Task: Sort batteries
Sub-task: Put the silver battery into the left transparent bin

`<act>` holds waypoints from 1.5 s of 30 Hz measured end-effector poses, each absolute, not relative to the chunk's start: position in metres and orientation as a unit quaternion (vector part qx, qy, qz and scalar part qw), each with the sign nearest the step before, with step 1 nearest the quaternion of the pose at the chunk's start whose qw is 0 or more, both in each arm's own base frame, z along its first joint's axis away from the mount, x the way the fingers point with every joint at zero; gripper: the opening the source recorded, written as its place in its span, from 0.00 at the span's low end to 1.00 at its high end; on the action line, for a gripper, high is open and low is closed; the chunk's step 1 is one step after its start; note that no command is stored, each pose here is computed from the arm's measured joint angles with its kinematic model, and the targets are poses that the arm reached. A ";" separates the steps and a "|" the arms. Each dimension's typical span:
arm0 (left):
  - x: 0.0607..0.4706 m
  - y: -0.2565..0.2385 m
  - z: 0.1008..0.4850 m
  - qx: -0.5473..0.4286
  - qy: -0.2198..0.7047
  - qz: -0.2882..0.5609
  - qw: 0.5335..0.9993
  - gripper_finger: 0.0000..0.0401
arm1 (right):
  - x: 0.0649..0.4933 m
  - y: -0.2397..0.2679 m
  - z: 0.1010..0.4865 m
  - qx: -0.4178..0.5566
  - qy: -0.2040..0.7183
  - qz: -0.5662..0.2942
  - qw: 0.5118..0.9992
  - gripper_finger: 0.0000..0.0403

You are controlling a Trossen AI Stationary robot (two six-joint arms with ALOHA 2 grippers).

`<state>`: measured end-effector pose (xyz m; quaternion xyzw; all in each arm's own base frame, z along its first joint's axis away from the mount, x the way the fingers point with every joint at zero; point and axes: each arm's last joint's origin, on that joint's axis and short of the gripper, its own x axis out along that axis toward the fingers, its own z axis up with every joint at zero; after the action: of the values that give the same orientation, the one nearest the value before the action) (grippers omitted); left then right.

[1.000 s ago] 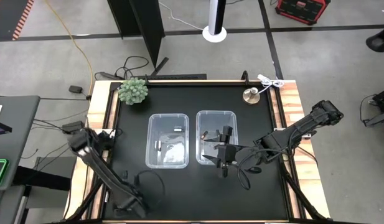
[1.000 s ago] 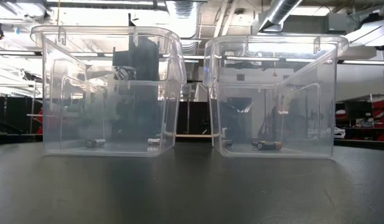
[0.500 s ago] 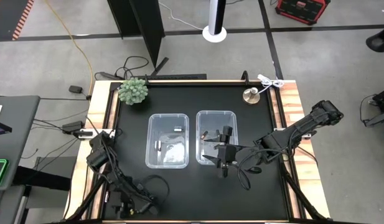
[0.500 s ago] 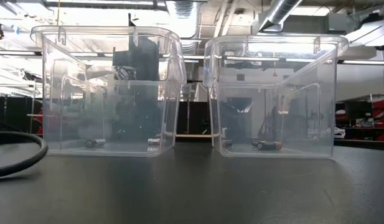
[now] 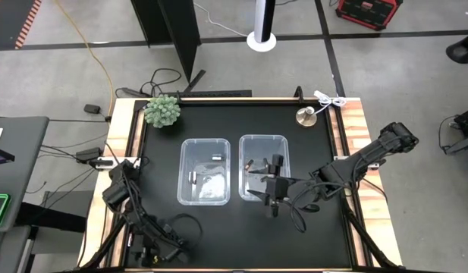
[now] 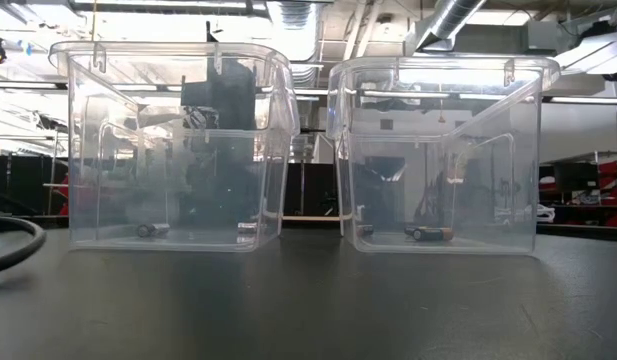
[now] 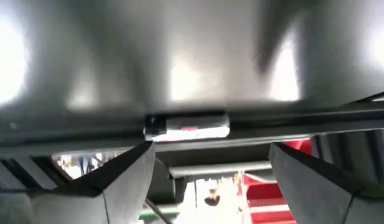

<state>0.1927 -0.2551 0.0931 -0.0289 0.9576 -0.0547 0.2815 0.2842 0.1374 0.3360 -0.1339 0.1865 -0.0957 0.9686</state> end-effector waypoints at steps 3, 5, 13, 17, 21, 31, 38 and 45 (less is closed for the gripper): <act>0.186 -0.255 0.091 -0.030 0.961 -0.050 0.269 0.77 | 0.284 0.138 0.336 -0.134 0.186 -0.095 0.969 0.68; 0.184 -0.255 0.089 -0.028 0.961 -0.052 0.269 0.77 | 0.284 0.138 0.336 -0.134 0.185 -0.095 0.969 0.68; 0.182 -0.254 0.083 -0.022 0.958 -0.055 0.281 0.77 | 0.284 0.138 0.336 -0.133 0.185 -0.095 0.969 0.68; 0.180 -0.252 0.080 -0.018 0.956 -0.056 0.286 0.77 | 0.284 0.138 0.336 -0.133 0.185 -0.095 0.969 0.68; 0.180 -0.252 0.080 -0.004 0.954 -0.052 0.294 0.77 | 0.284 0.138 0.336 -0.133 0.185 -0.095 0.969 0.68; 0.180 -0.254 0.087 0.016 0.942 -0.040 0.334 0.77 | 0.284 0.138 0.336 -0.133 0.185 -0.095 0.969 0.68; 0.181 -0.253 0.096 0.017 0.933 -0.010 0.359 0.77 | 0.284 0.138 0.337 -0.132 0.183 -0.096 0.969 0.68; 0.179 -0.248 0.114 0.013 0.925 0.050 0.378 0.77 | 0.284 0.138 0.337 -0.132 0.183 -0.096 0.969 0.68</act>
<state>0.1792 -0.2478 0.1144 0.0127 0.9246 0.0499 0.3776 0.2845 0.1376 0.3367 -0.1319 0.1832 -0.0956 0.9695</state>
